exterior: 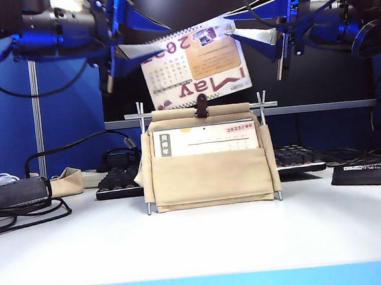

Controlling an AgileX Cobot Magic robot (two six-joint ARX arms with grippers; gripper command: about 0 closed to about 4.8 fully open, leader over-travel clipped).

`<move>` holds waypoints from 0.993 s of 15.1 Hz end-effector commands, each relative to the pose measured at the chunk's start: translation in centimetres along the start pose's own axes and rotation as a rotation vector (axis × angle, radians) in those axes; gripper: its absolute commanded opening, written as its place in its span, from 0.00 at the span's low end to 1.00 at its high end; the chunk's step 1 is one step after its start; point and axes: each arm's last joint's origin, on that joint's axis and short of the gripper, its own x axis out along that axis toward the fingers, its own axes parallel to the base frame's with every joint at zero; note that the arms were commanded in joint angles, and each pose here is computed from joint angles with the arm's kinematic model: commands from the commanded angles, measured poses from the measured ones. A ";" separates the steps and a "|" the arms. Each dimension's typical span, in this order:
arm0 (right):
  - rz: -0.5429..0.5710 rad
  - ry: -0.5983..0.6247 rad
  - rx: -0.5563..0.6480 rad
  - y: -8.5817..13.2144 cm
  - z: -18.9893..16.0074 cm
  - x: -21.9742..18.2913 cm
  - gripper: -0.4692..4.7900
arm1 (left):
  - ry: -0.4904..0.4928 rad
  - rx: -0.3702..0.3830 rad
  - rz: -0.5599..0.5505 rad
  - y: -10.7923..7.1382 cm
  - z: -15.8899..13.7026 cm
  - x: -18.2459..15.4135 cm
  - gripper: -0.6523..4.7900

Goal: Turn one page of the calendar.

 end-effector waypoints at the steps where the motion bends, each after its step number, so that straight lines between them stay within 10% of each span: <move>1: 0.003 -0.011 -0.025 0.2 0.2 0.0 0.31 | -0.007 0.037 0.019 -0.1 0.9 0.2 0.41; 15: -0.070 0.046 -0.059 -0.7 3.0 0.0 0.31 | 0.089 0.093 -0.029 0.4 3.0 3.3 0.40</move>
